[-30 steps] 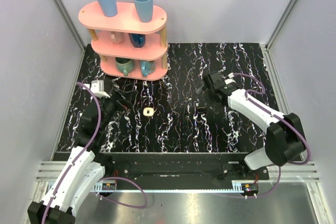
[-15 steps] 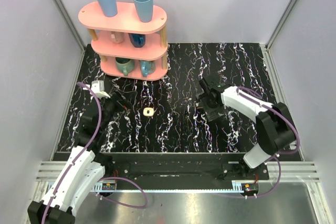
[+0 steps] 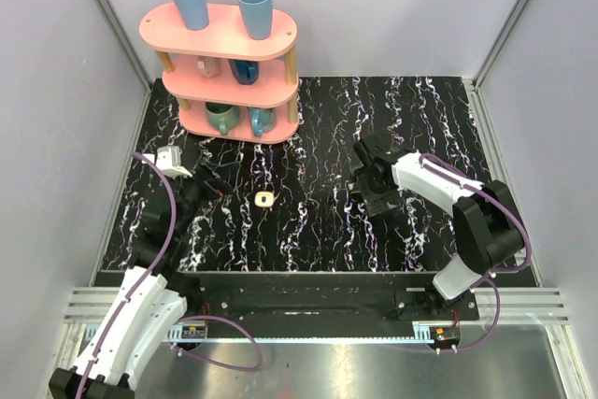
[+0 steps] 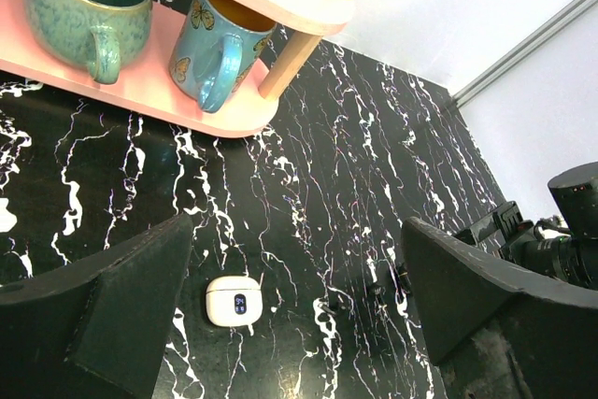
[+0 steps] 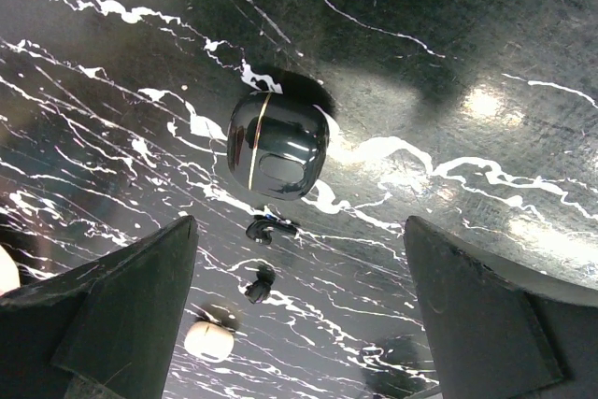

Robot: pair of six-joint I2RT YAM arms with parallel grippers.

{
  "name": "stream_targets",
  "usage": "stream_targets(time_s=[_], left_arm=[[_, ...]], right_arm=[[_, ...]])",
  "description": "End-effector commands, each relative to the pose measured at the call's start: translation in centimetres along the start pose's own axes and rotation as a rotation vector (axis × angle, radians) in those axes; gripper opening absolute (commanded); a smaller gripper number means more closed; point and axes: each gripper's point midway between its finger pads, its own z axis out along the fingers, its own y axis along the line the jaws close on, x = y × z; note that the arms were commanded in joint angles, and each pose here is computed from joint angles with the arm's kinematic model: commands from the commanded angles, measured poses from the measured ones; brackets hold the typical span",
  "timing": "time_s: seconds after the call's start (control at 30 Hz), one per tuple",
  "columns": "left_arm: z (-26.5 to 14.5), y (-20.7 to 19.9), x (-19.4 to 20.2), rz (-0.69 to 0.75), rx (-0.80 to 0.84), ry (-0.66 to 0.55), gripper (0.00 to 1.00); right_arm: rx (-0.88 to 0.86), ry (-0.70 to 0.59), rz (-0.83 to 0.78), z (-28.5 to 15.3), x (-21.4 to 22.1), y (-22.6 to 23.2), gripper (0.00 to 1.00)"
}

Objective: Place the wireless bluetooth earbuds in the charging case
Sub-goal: Pick up the charging case at the center of the board.

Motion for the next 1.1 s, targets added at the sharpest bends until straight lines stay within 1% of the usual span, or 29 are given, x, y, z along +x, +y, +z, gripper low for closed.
stream_targets(time_s=[0.0,0.2,0.4,0.67,0.83,1.07], left_arm=[[-0.1,-0.4,-1.6,0.011,-0.003,-0.041,0.99],[-0.2,-0.3,-1.4,0.009,-0.001,-0.04,0.99],[0.0,-0.4,-1.4,0.006,0.001,-0.037,0.99],[-0.1,-0.4,-1.0,0.003,0.009,-0.03,0.99],[-0.1,-0.4,-0.9,0.0,0.011,-0.031,0.99],[-0.2,-0.3,-1.0,-0.006,0.01,-0.041,0.99]], right_arm=[[-0.008,-0.037,0.064,-0.4,-1.0,0.0,1.0],[0.0,-0.038,0.01,-0.3,-0.9,0.3,1.0],[0.042,-0.027,0.037,0.8,-0.4,-0.3,1.0],[0.049,-0.041,0.009,1.8,-1.0,1.2,0.99],[0.053,-0.065,0.027,2.1,-1.8,1.3,0.99],[0.09,-0.066,0.069,3.1,-2.9,1.2,0.97]])
